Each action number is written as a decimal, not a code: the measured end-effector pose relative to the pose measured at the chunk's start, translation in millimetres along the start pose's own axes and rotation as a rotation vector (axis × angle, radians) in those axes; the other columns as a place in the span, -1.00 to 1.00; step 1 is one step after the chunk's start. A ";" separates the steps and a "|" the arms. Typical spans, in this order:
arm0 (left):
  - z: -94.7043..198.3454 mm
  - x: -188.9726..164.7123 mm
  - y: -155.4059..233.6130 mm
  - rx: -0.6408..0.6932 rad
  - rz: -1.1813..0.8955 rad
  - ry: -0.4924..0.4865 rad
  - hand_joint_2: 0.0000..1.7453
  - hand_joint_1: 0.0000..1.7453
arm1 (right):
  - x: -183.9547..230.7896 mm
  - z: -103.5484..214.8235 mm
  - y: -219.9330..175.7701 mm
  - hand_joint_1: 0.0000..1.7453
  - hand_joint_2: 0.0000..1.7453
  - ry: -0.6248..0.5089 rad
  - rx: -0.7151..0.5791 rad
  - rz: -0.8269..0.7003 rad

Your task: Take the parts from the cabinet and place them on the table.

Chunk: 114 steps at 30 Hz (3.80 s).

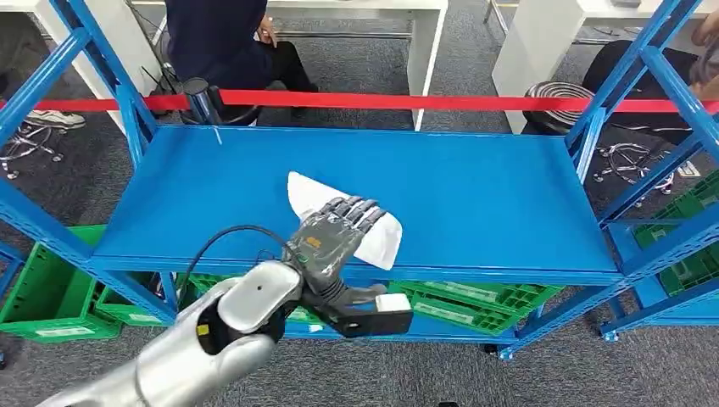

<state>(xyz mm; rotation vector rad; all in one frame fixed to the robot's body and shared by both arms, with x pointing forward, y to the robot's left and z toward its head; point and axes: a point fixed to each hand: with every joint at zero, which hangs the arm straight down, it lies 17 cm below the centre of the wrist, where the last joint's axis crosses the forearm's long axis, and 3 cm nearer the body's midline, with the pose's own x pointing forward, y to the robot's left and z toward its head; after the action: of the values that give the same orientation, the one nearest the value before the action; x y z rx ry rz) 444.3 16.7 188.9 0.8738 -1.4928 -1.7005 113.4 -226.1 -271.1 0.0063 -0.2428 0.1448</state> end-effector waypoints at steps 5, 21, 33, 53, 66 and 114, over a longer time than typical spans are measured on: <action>-25.4 -24.0 -25.5 -0.044 -0.047 0.072 1.00 -1.00 | -0.8 0.4 4.0 -1.00 1.00 0.004 0.011 0.019; -44.9 -59.0 -74.8 -0.160 -0.104 0.168 1.00 -1.00 | -3.1 0.7 5.9 -1.00 1.00 0.010 0.017 0.044; -45.8 -60.6 -94.4 -0.210 -0.103 0.173 1.00 -1.00 | -3.9 0.7 5.4 -1.00 1.00 0.013 0.017 0.044; -58.3 -14.8 -85.9 -0.175 -0.028 0.082 1.00 -1.00 | -5.3 0.7 4.8 -1.00 1.00 0.022 0.016 0.034; -59.5 -10.2 -88.2 -0.179 -0.022 0.080 1.00 -1.00 | -5.5 0.7 4.9 -1.00 1.00 0.022 0.016 0.035; -67.8 -14.2 -109.8 -0.209 -0.070 0.096 1.00 1.00 | 2.3 0.5 6.4 -1.00 1.00 0.009 0.023 0.074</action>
<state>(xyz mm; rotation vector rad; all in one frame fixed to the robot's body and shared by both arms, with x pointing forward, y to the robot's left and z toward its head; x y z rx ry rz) 501.3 3.3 73.1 0.8901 -1.2091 -1.8017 114.6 -219.4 -270.1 0.0194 -0.2321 0.2208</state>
